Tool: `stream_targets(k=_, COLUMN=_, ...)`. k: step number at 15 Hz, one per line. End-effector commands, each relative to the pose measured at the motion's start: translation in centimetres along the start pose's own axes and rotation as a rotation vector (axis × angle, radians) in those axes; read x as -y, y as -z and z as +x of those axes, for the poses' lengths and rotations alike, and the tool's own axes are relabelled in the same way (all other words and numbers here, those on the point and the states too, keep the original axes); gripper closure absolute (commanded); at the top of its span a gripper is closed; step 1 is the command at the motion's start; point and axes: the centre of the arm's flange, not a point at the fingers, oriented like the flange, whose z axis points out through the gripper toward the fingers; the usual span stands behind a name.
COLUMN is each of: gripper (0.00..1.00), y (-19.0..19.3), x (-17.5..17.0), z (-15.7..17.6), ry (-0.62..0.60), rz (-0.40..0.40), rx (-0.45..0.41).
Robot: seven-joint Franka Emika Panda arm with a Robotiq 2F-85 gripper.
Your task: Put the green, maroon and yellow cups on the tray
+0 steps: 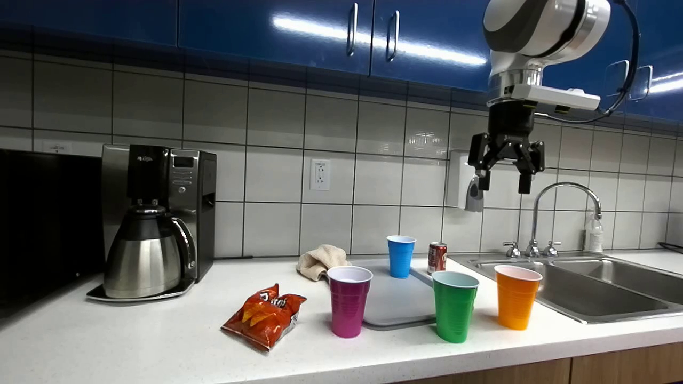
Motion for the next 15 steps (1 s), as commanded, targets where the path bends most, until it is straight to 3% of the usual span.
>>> stream_targets(k=1, gripper=0.0, y=-1.3, x=-0.4, z=0.3, ry=0.006, rz=-0.031, rx=-0.015)
stream_targets(k=15, gripper=0.0, y=-7.2, x=-2.5, z=3.5, ry=-0.078, rz=-0.082, rx=-0.027)
